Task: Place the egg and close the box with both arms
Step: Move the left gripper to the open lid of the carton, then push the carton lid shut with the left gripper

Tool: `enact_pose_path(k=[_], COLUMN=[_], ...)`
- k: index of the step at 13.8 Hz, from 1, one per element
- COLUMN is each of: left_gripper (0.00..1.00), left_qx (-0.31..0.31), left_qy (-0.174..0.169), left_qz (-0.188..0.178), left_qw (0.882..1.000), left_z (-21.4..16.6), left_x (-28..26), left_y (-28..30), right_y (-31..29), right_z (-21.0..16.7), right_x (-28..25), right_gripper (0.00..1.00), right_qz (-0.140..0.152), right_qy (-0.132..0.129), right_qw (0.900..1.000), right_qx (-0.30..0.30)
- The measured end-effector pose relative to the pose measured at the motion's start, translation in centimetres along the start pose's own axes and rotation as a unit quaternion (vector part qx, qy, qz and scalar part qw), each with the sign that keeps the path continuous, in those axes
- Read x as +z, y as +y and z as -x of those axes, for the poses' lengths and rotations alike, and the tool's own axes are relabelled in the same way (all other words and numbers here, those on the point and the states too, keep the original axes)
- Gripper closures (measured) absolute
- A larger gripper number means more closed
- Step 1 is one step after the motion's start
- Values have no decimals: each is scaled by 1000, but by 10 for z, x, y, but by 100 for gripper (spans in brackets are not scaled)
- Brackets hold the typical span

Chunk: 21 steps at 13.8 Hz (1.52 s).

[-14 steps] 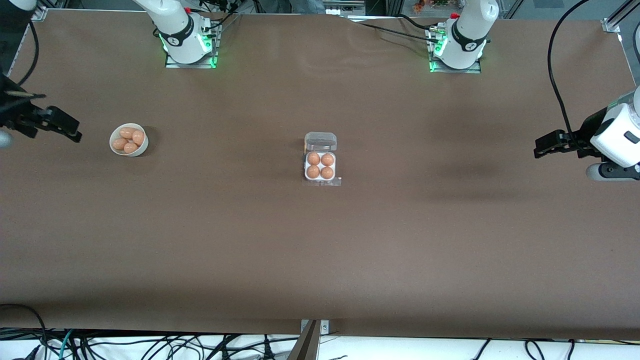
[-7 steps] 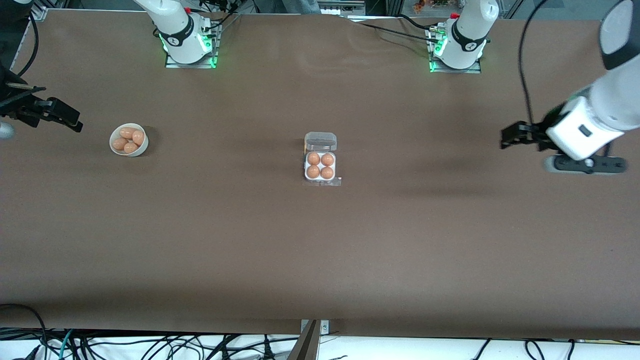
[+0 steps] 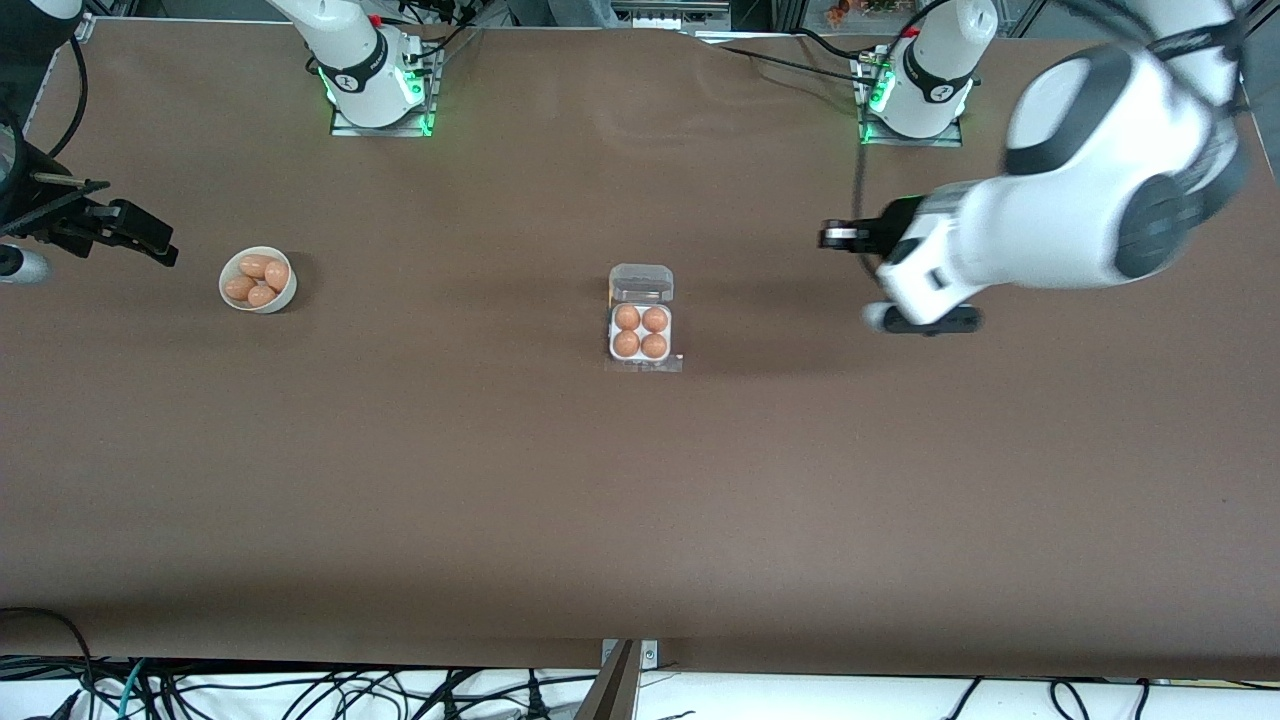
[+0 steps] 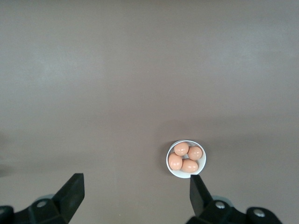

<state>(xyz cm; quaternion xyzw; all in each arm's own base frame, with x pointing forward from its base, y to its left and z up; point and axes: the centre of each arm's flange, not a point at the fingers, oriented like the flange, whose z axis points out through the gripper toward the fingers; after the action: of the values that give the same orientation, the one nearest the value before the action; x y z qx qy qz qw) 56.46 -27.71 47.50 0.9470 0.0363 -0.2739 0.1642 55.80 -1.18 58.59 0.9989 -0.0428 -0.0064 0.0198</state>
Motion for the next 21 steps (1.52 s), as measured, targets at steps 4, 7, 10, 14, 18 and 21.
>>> enact_pose_path(k=[4,7,10,14,18,21], left_gripper=[99,99,99,99,99,99], left_qx=[4,-1,1,-4,-9,-14], left_qy=[-71,-104,-110,-95,-81,-79], left_qz=[-32,-32,-41,-45,-46,-47], left_qw=[997,994,993,994,996,996], left_z=[-25,-41,-49,-54,-58,-62], left_x=[117,169,207,250,279,286], left_y=[56,67,77,96,107,106], right_y=[0,0,0,0,0,0], right_z=[0,0,0,0,0,0], right_x=[0,0,0,0,0,0], right_gripper=[0,0,0,0,0,0], right_qz=[0,0,0,0,0,0], right_qy=[1,0,0,0,0,0], right_qw=[1000,1000,1000,1000,1000,1000], right_qx=[0,0,0,0,0,0])
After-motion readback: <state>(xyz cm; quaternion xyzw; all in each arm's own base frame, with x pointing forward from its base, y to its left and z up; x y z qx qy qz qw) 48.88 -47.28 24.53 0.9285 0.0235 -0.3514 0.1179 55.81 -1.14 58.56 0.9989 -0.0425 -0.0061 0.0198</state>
